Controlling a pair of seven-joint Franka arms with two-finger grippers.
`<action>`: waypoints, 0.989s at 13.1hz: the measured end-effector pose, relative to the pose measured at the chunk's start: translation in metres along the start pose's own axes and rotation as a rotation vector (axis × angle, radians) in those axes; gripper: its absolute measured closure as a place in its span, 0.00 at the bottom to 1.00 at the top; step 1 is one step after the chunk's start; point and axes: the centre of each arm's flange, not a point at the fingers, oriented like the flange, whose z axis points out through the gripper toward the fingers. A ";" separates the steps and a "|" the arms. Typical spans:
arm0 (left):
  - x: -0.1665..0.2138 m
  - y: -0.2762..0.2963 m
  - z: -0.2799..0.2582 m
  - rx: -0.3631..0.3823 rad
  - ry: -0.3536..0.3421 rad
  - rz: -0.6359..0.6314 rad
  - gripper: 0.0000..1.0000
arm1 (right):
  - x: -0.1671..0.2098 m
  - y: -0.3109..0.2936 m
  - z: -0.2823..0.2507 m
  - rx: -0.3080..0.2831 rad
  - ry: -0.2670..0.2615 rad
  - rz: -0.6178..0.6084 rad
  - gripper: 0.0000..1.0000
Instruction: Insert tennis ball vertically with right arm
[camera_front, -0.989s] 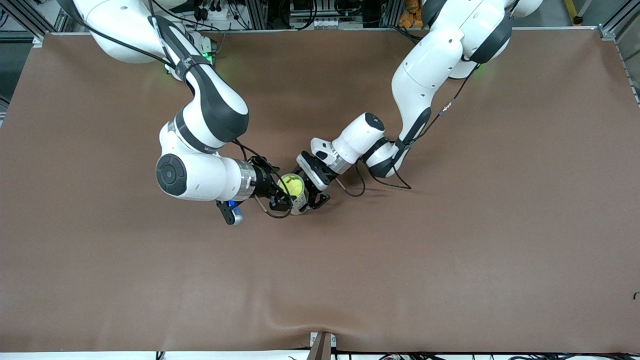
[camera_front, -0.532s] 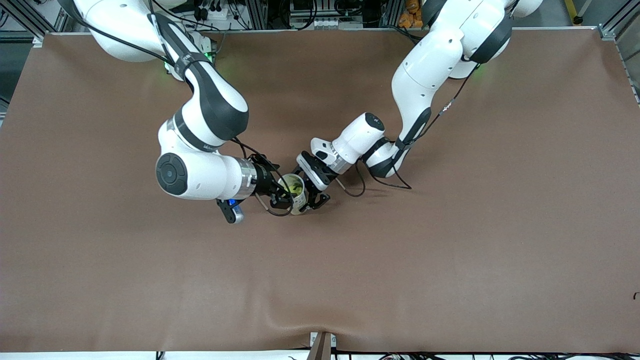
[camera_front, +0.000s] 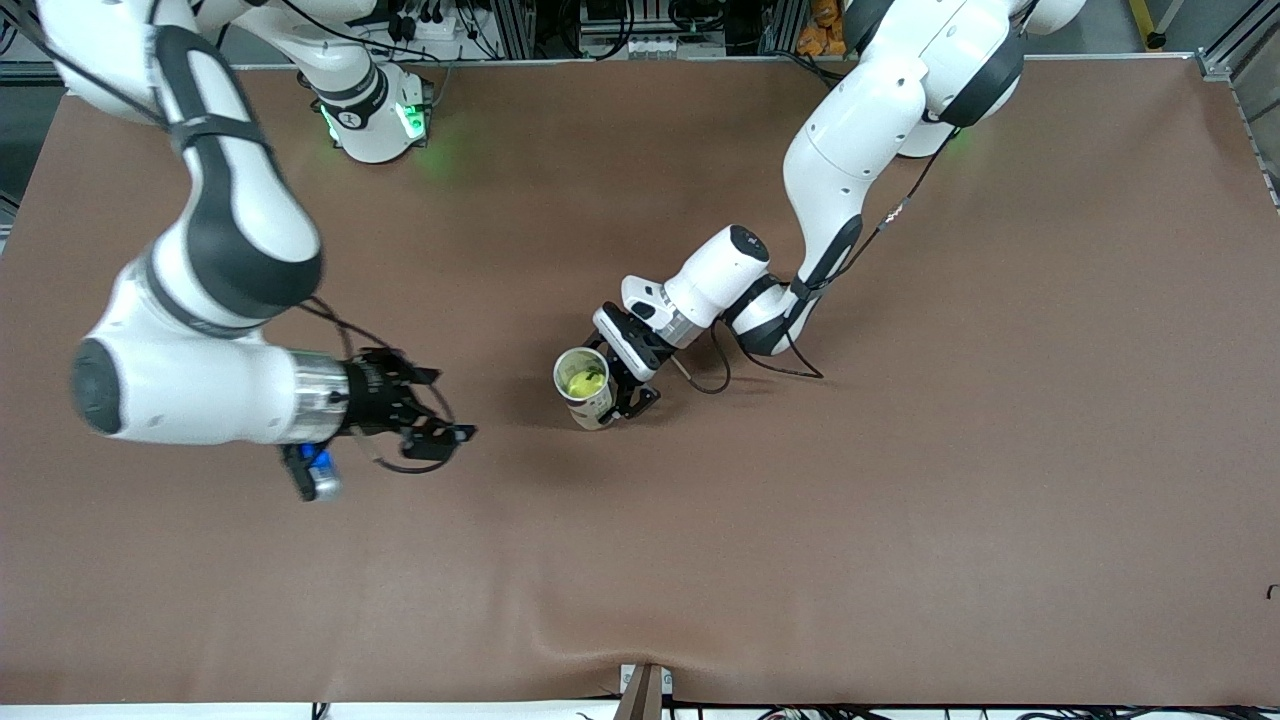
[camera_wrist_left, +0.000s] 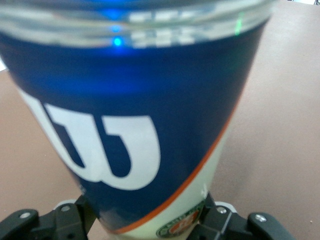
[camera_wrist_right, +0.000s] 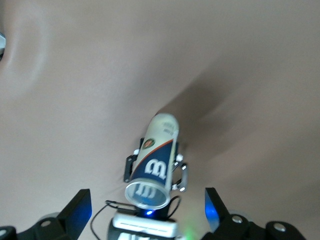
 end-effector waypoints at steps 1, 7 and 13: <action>0.000 0.000 0.000 0.000 0.000 0.000 0.20 | 0.005 0.006 -0.008 -0.029 0.036 -0.067 0.00; 0.000 0.000 0.000 0.000 0.000 0.000 0.15 | 0.007 0.056 -0.088 -0.238 0.144 -0.528 0.00; -0.003 -0.002 -0.001 0.002 -0.006 -0.003 0.00 | -0.024 0.140 -0.210 -0.294 0.279 -0.718 0.00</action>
